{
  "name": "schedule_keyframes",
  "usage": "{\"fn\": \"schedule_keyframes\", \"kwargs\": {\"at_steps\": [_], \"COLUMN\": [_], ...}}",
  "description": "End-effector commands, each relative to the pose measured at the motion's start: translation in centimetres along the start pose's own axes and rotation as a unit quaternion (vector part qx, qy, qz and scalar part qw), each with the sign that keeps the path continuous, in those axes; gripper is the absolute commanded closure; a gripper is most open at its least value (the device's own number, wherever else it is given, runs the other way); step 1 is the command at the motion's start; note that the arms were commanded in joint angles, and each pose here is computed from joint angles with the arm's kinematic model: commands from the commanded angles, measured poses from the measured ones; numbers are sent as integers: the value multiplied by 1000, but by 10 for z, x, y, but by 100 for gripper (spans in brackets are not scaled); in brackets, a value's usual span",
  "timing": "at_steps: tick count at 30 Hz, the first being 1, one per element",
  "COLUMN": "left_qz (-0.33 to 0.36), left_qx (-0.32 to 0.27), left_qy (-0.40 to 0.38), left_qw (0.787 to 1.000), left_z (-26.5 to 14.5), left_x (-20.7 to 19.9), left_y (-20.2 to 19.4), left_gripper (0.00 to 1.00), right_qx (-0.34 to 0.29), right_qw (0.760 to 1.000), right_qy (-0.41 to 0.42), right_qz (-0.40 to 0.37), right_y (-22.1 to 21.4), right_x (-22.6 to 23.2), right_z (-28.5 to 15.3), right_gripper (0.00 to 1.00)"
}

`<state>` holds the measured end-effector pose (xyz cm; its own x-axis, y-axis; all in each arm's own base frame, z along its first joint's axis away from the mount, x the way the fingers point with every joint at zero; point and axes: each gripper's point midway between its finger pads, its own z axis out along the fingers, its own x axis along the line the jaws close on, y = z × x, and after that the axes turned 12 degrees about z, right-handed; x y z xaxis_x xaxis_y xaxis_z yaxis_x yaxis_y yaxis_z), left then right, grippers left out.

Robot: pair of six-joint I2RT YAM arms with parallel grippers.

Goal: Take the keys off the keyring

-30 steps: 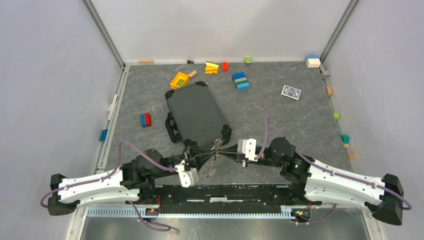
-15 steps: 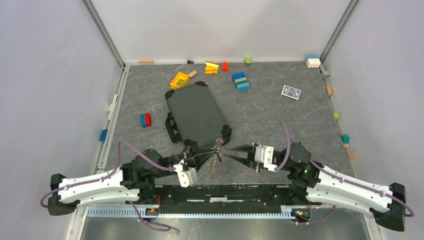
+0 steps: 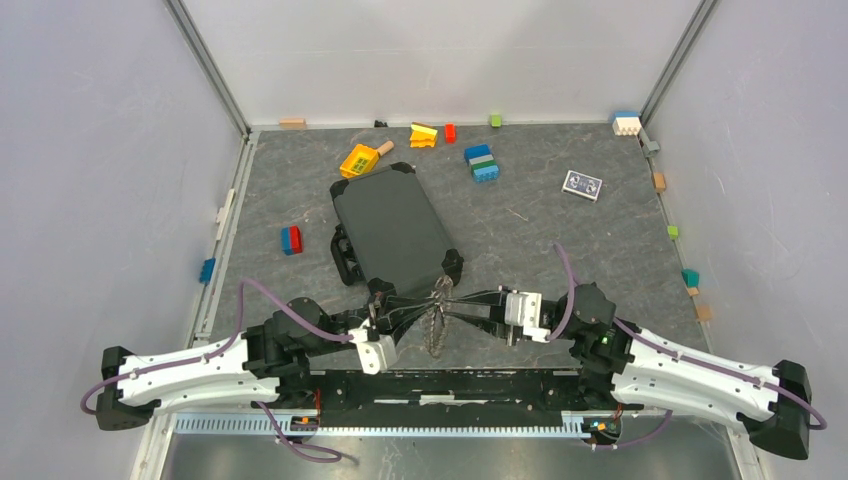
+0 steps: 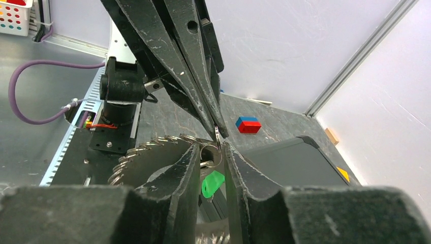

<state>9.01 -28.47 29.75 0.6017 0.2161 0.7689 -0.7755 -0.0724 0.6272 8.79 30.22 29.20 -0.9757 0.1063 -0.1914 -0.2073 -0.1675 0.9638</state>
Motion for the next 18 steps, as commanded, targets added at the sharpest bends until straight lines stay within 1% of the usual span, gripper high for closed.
{"fn": "schedule_keyframes", "kwargs": {"at_steps": [1,11,18], "left_qz": [-12,-17,-15], "left_qx": [-41,-47,-50], "left_qy": [31,27,30], "left_qw": [999,998,998], "left_z": [1,4,4], "left_x": [17,15,17], "left_y": [21,22,24], "left_gripper": [98,98,98], "right_qx": [-26,-26,-15], "right_qw": [1000,1000,1000], "right_qy": [4,1,3], "right_qz": [-2,2,2], "right_y": [14,10,3], "right_x": [0,-1,0], "right_z": [3,6,6], "right_gripper": [71,75,74]}}
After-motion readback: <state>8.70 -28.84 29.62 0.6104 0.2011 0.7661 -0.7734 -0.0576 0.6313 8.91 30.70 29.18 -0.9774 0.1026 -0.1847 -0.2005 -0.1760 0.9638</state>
